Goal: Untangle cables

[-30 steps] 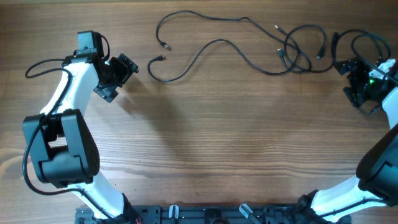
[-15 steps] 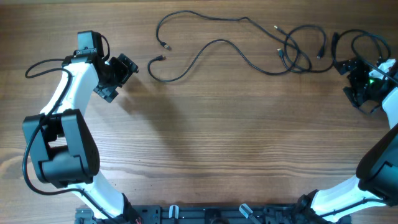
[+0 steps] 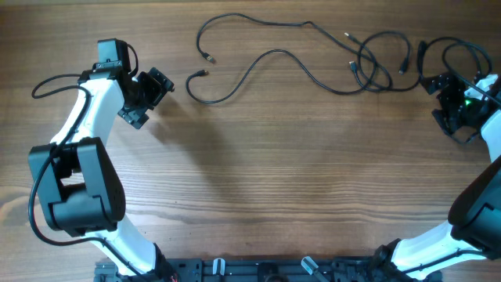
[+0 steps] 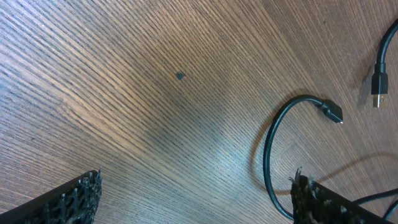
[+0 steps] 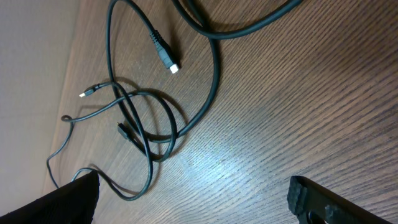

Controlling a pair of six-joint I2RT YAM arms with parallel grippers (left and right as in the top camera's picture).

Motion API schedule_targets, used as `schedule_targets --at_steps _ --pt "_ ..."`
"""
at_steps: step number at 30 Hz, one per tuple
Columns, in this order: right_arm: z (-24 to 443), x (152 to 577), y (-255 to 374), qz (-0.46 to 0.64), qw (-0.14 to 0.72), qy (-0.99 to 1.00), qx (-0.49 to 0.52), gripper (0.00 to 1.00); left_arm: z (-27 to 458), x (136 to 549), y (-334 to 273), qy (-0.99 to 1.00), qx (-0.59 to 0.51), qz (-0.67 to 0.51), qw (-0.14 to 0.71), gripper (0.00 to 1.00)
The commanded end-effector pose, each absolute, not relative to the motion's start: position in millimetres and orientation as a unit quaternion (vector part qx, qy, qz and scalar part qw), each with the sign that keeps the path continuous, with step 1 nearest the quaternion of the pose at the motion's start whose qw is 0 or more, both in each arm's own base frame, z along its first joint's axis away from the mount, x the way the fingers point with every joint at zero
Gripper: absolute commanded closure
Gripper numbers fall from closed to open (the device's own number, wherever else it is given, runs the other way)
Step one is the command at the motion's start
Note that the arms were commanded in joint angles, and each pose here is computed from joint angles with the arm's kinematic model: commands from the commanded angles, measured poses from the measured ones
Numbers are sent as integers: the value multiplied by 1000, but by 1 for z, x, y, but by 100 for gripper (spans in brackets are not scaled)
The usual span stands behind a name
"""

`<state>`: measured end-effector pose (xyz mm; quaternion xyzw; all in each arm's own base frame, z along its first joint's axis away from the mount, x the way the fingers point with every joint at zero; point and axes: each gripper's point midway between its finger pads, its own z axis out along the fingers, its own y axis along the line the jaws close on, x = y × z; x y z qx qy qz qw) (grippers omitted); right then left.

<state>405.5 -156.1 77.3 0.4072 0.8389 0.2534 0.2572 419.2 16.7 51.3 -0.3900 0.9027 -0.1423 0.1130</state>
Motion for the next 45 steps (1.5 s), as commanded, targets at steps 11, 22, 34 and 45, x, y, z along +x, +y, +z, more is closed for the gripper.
schedule_targets --at_steps 11,22,34,45 --pt "79 405 -154 261 259 836 408 0 52 420 18 905 -383 -143 115 0" --pt "184 407 -141 214 378 830 350 0 52 420 18 905 -383 -143 115 0" --pt "355 356 -57 202 562 774 212 0 52 420 18 905 -383 -143 115 0" --pt "394 297 10 225 618 742 128 0 52 420 18 905 -383 -143 115 0"
